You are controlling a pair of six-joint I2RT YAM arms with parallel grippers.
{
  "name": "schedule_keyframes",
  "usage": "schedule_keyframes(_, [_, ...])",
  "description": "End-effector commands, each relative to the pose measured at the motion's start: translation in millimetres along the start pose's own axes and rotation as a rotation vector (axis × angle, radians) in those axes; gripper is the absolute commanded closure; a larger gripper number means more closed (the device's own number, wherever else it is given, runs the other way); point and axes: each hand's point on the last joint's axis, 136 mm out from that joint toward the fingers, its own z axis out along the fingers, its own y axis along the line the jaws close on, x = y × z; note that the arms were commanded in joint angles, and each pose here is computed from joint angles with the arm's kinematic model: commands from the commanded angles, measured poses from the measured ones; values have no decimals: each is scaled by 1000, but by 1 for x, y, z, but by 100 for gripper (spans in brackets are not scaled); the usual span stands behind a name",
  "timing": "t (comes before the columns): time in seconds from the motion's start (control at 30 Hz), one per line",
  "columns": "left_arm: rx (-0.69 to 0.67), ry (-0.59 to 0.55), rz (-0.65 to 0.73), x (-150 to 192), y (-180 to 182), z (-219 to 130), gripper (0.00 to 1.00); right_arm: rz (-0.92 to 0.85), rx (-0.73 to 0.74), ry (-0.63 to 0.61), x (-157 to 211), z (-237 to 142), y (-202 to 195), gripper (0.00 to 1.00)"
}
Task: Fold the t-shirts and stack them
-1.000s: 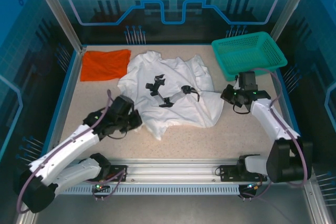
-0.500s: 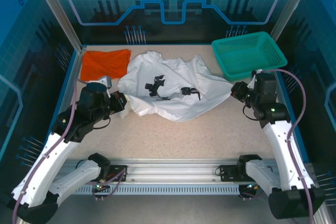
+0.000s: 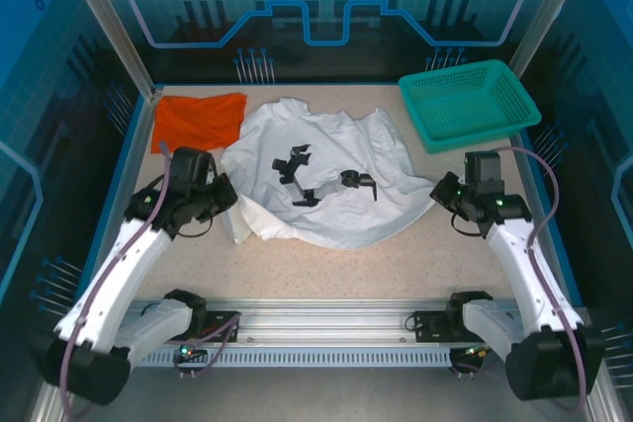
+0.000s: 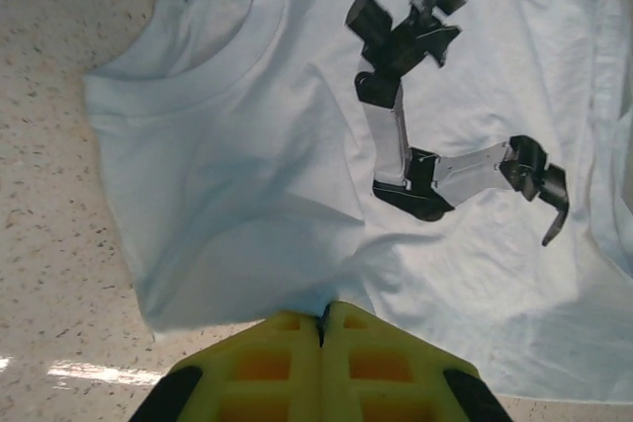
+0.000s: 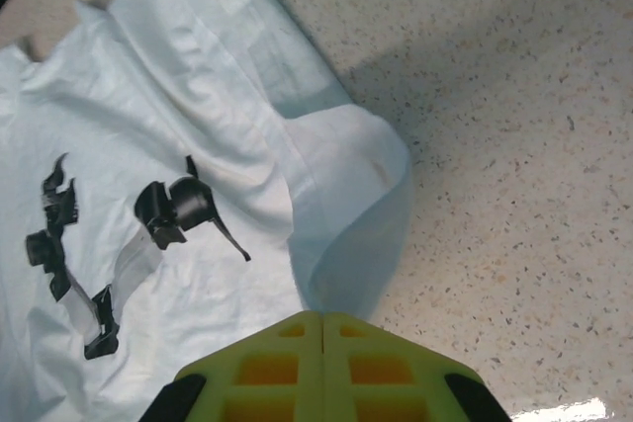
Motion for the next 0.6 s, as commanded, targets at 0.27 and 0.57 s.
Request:
schedule_keyframes(0.27, [483,-46,-190,-232,-154,31,100,83,-307,-6,-182,42,198,100])
schedule_keyframes(0.57, [853,-614,331,-214,-254,-280,100,-217,-604,-406,-199,-198,274,100])
